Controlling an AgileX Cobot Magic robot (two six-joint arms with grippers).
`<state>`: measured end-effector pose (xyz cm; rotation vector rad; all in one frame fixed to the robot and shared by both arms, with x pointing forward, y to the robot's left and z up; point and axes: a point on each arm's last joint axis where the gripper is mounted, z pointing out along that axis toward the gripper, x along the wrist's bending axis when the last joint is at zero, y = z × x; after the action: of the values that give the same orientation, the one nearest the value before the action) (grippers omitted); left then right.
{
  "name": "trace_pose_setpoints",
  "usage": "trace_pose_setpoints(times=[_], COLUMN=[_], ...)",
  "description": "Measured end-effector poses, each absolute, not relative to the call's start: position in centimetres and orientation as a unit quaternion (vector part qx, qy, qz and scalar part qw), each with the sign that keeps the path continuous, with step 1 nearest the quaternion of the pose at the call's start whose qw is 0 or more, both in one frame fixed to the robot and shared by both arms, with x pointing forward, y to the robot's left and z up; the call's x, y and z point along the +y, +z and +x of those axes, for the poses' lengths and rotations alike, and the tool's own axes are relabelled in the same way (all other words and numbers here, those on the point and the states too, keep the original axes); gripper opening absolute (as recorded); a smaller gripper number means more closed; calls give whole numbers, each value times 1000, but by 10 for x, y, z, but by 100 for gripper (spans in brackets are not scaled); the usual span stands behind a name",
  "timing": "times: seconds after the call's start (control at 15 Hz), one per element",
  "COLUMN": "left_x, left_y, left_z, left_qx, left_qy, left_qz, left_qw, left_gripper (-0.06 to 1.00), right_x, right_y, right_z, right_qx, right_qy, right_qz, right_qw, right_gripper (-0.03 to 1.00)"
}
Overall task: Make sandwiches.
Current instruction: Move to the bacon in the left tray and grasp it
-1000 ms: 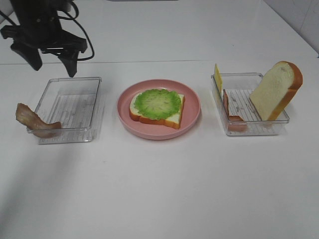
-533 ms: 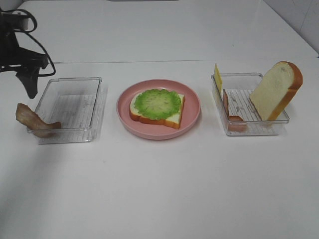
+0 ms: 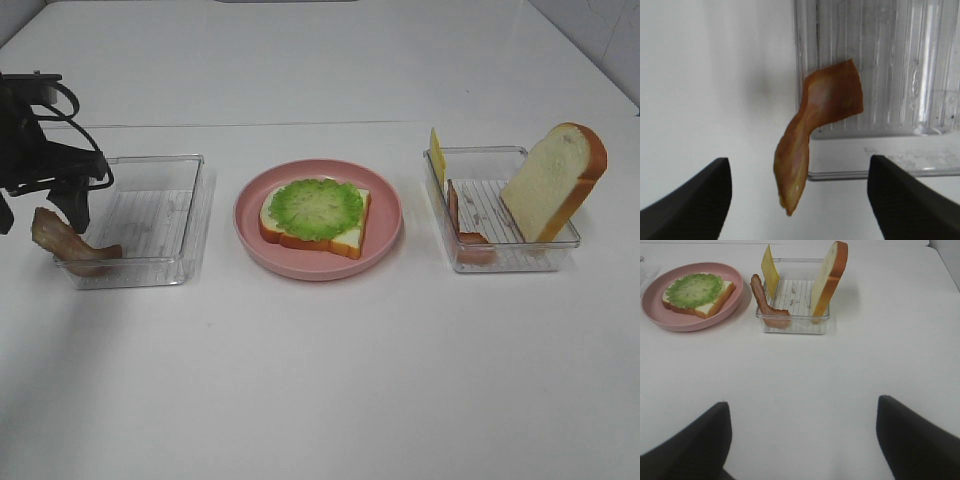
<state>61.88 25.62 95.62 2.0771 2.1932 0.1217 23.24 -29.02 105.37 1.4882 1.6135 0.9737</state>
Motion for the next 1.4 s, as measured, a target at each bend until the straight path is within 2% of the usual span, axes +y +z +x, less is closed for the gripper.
trace_pose_setpoints(times=[0.13, 0.33, 0.87, 0.93, 1.0, 1.2, 1.4], left_x=[255, 254, 254, 254, 254, 253, 253], left_y=[954, 941, 932, 931, 931, 931, 931], left_z=[623, 625, 628, 628, 629, 631, 631], left_qx=[725, 728, 741, 741, 742, 742, 742], left_qy=[46, 35, 36, 35, 35, 42, 42], left_qz=[683, 681, 667, 667, 666, 665, 665], left_qw=[74, 66, 69, 67, 68, 77, 77], left_gripper=[63, 60, 47, 42, 26, 6, 0], right_x=[-290, -290, -290, -290, -290, -290, -290], right_y=[1054, 1054, 1054, 1054, 1054, 1054, 1054], right_z=[232, 232, 232, 232, 232, 232, 232], right_qx=[626, 626, 626, 626, 626, 626, 626], right_qy=[378, 378, 378, 378, 378, 378, 378], right_qz=[578, 578, 578, 578, 578, 578, 578], right_qw=[362, 362, 362, 362, 362, 362, 362], right_gripper=[76, 76, 76, 76, 76, 76, 76])
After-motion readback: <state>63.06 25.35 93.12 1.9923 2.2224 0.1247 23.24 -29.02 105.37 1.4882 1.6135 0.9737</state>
